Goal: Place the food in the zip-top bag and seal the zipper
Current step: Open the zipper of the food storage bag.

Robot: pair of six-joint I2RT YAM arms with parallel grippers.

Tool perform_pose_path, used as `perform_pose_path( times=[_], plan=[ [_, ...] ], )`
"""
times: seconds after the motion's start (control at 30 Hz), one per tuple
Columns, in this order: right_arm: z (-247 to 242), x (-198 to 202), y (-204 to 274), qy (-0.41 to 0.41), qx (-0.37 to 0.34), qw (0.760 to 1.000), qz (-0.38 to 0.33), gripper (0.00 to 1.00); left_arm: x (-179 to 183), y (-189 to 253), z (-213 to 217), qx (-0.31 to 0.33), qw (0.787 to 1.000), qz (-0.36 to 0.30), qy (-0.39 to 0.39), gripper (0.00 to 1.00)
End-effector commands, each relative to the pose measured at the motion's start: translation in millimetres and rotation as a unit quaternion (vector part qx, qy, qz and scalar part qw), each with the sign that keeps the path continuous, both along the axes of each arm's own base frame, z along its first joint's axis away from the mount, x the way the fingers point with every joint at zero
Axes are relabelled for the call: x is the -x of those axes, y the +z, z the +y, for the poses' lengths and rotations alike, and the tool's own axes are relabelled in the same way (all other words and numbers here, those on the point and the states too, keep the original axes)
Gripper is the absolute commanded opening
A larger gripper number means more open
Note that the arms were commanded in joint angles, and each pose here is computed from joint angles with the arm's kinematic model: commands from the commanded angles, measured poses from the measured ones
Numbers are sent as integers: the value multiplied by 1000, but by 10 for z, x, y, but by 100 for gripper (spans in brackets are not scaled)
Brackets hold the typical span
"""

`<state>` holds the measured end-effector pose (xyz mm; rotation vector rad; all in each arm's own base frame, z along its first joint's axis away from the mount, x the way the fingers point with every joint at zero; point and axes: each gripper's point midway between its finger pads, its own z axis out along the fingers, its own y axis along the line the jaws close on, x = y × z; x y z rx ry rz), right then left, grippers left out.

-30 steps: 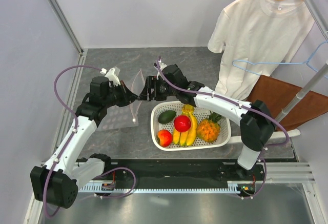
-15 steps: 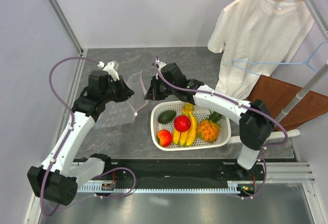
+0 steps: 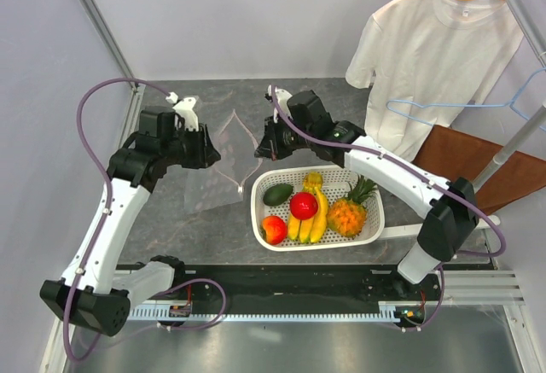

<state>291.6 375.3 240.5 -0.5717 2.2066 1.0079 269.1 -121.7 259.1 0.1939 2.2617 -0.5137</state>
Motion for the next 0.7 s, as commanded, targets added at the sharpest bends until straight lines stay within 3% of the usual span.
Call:
perform_pose_path(
  times=[0.0,0.23,0.27,0.3,0.4,0.67],
  plan=[
    [171,195,485,49,-56,997,-36,0,23,-38,-147,11,999,20,-50,44],
    [226,322,539,63,-65,995,-33,0,-51,79,-87,2,1000,-3,-30,48],
    [225,330,535,62,-65,996,-29,0,-42,115,-91,3,999,-9,-34,44],
    [222,334,529,61,-65,996,-27,0,-31,140,-93,5,999,-13,-36,27],
    [196,345,531,59,-62,996,-26,0,69,278,-86,7,998,-30,-47,2],
    [-84,164,399,12,5,999,-50,0,557,546,19,3,997,-41,-65,2]
  ],
)
